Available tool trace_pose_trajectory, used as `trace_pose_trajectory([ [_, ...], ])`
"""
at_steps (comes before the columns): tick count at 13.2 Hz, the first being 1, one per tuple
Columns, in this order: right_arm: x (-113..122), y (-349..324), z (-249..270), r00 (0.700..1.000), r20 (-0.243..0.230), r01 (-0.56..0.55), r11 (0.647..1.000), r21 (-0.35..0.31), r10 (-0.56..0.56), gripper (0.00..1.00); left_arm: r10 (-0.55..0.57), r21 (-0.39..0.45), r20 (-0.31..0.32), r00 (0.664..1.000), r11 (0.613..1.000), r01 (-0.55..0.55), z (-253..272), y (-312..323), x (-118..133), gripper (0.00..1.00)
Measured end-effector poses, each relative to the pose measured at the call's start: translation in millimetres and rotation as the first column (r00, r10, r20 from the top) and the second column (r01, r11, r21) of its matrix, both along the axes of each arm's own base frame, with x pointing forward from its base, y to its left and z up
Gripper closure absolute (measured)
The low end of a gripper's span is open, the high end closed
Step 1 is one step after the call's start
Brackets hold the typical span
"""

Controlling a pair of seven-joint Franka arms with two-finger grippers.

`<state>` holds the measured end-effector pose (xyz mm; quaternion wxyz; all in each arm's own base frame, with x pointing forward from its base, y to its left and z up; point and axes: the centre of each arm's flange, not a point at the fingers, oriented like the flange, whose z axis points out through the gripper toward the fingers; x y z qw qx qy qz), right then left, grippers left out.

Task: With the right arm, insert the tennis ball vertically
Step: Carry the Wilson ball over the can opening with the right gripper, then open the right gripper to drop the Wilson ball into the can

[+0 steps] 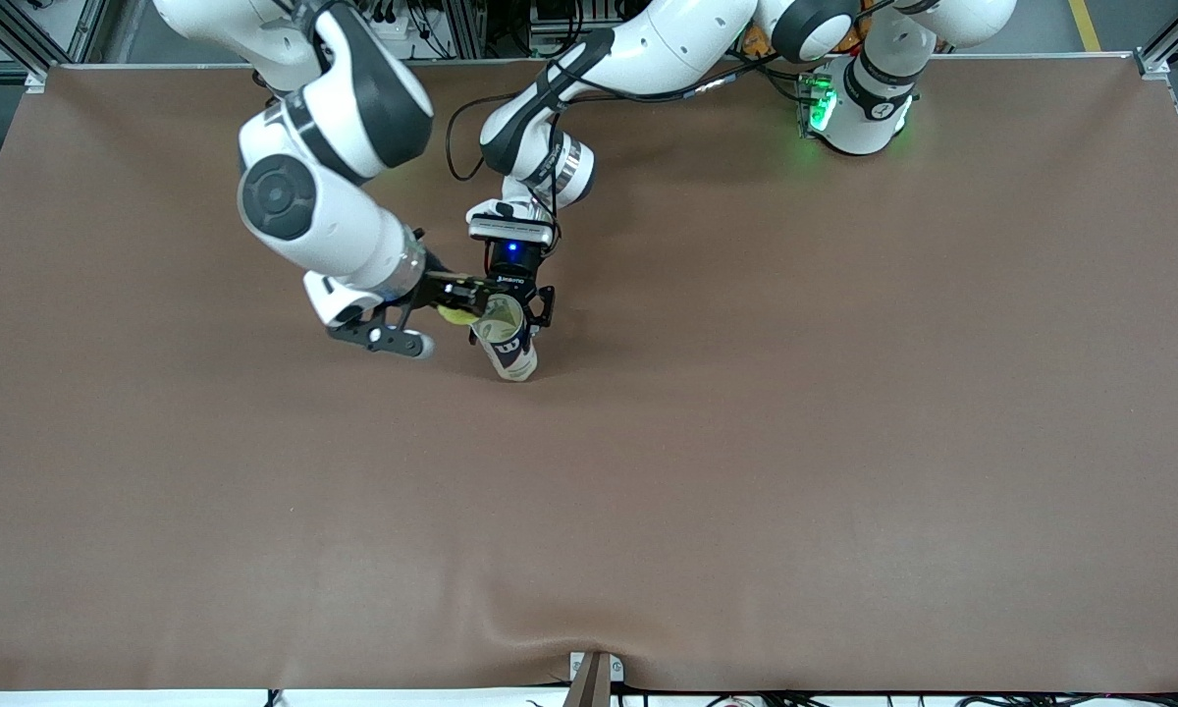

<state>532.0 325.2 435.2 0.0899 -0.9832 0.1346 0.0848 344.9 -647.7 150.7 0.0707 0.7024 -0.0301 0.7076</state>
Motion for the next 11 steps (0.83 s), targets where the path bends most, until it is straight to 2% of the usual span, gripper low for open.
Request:
trace_pose_trajectory([
  [3, -7, 20, -2, 1.0, 0.02, -0.001, 1.0, 0.003, 0.001, 0.35, 0.0, 0.0, 0.0, 1.0, 1.0, 0.0, 0, 0, 0, 0.17],
  [11, 4, 24, -26, 0.998, 0.056, 0.003, 1.0, -0.015, -0.003, 0.35, 0.0, 0.0, 0.0, 1.0, 1.0, 0.0, 0, 0, 0, 0.14],
])
